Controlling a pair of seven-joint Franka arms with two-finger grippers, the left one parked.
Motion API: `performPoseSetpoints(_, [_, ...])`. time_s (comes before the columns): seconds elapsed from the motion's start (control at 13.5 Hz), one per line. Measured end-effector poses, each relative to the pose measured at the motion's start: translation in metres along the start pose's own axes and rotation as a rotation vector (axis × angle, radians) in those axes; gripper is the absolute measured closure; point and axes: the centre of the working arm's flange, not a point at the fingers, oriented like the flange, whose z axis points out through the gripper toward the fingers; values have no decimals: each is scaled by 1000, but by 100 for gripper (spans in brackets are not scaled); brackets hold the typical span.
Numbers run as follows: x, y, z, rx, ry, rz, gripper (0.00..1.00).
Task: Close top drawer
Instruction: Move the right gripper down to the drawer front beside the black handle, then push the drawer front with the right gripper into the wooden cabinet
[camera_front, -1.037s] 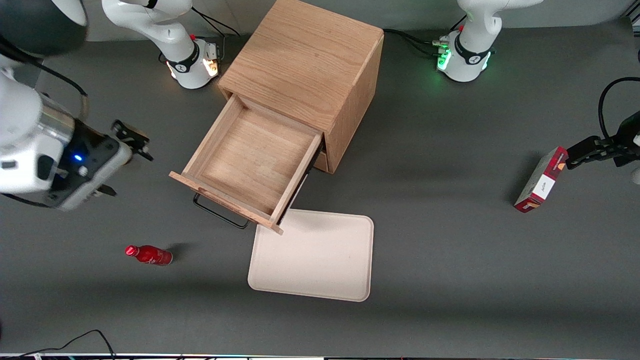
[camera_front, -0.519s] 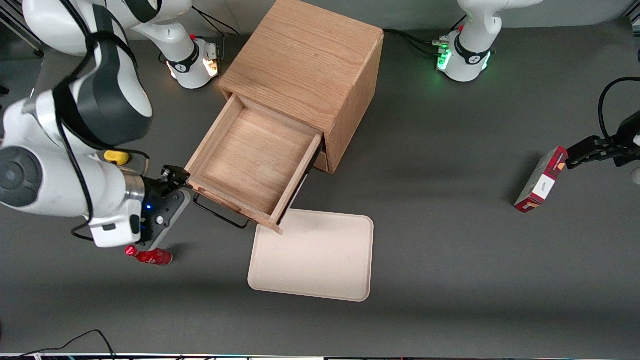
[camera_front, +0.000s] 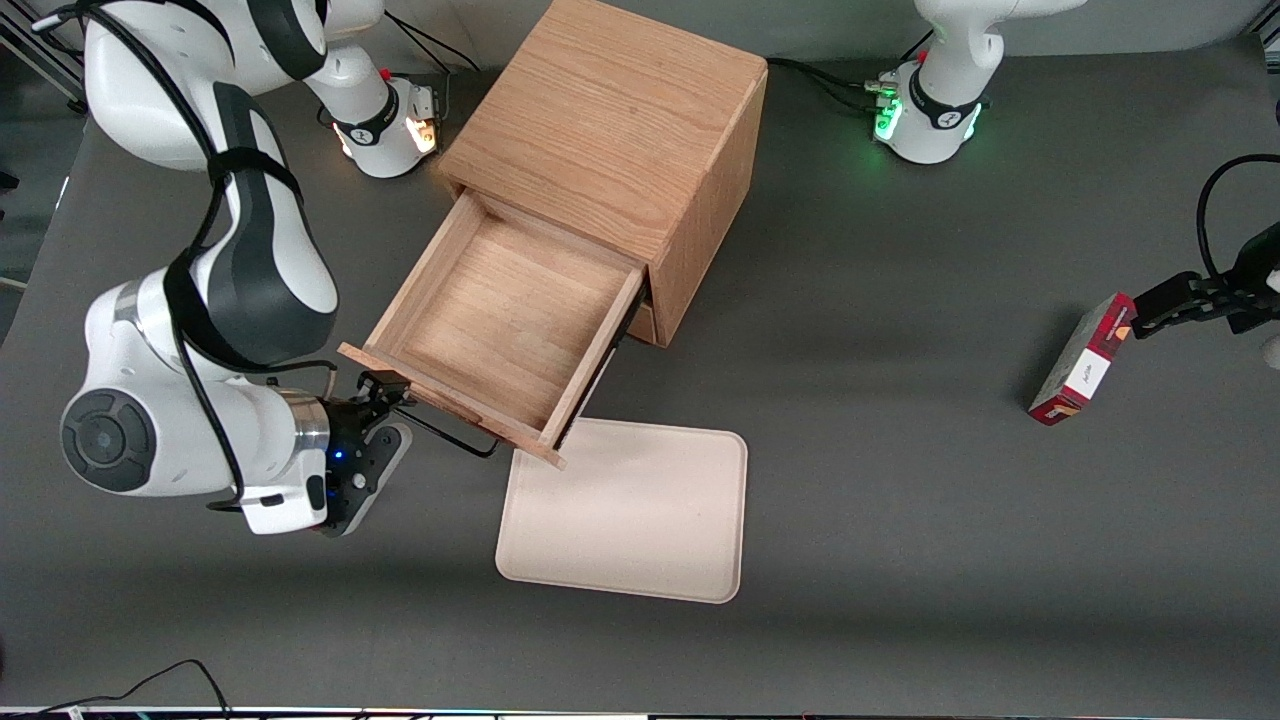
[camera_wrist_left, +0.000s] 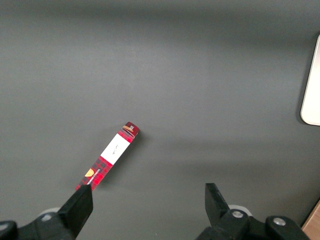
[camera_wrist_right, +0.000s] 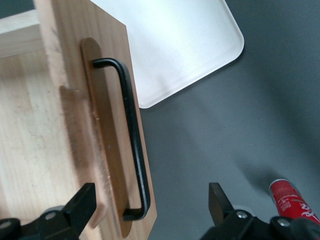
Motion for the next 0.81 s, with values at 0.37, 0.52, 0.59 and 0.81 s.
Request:
performPoseSetpoints(0.37, [5, 14, 27, 28, -7, 9, 0])
performPoseSetpoints(0.52, [10, 16, 37, 50, 6, 9, 0])
performPoseSetpoints(0.59, [12, 16, 42, 73, 14, 9, 0])
performPoseSetpoints(0.81, [10, 20, 51, 102, 19, 19, 0])
